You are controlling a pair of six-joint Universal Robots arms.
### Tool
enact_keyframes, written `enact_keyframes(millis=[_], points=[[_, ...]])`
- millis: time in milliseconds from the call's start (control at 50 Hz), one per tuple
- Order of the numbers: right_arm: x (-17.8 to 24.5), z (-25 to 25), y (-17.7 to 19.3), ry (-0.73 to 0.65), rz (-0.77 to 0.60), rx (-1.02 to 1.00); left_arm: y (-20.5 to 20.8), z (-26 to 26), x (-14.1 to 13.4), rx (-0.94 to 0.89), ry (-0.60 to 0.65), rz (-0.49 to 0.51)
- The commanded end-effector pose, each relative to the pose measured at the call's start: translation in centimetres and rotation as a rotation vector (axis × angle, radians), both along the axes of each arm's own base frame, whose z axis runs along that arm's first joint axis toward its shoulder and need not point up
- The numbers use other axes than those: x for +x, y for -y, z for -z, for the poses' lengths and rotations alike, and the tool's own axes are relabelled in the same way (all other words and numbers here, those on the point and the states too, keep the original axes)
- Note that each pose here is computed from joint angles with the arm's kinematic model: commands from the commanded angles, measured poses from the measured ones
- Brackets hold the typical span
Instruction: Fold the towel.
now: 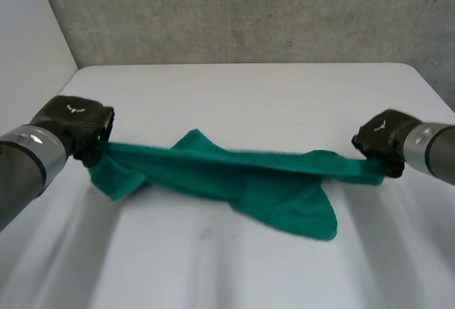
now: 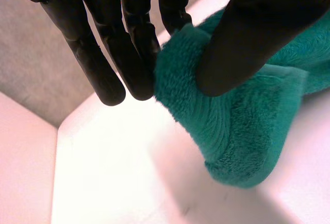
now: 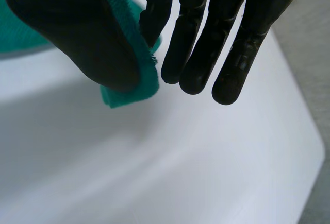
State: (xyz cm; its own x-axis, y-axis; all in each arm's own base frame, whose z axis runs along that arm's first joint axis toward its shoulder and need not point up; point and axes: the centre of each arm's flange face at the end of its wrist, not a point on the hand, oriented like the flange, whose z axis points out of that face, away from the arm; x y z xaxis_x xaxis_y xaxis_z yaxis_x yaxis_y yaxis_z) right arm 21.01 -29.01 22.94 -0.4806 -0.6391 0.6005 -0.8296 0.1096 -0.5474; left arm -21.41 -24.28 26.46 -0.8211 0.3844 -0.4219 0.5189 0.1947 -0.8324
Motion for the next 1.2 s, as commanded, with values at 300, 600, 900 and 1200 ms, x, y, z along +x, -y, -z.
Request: enact_keyframes(millis=[300, 600, 900, 1200], points=[[3.1, -20.3, 9.8, 0.638, 0.128, -1.022, 13.4, -16.3, -4.9, -1.072, -0.127, -0.025], [2.7, -9.2, 4.0, 0.537, 0.029, -0.607, 9.9, -3.9, -3.3, -0.64, -0.158, 0.078], [2.2, 4.1, 1.3, 0.397, 0.059, -0.21, 5.4, 12.7, 0.1, -0.118, -0.05, 0.055], [2.1, 5.1, 0.9, 0.396, 0.07, -0.179, 3.6, 7.1, 0.4, -0.153, -0.094, 0.058]])
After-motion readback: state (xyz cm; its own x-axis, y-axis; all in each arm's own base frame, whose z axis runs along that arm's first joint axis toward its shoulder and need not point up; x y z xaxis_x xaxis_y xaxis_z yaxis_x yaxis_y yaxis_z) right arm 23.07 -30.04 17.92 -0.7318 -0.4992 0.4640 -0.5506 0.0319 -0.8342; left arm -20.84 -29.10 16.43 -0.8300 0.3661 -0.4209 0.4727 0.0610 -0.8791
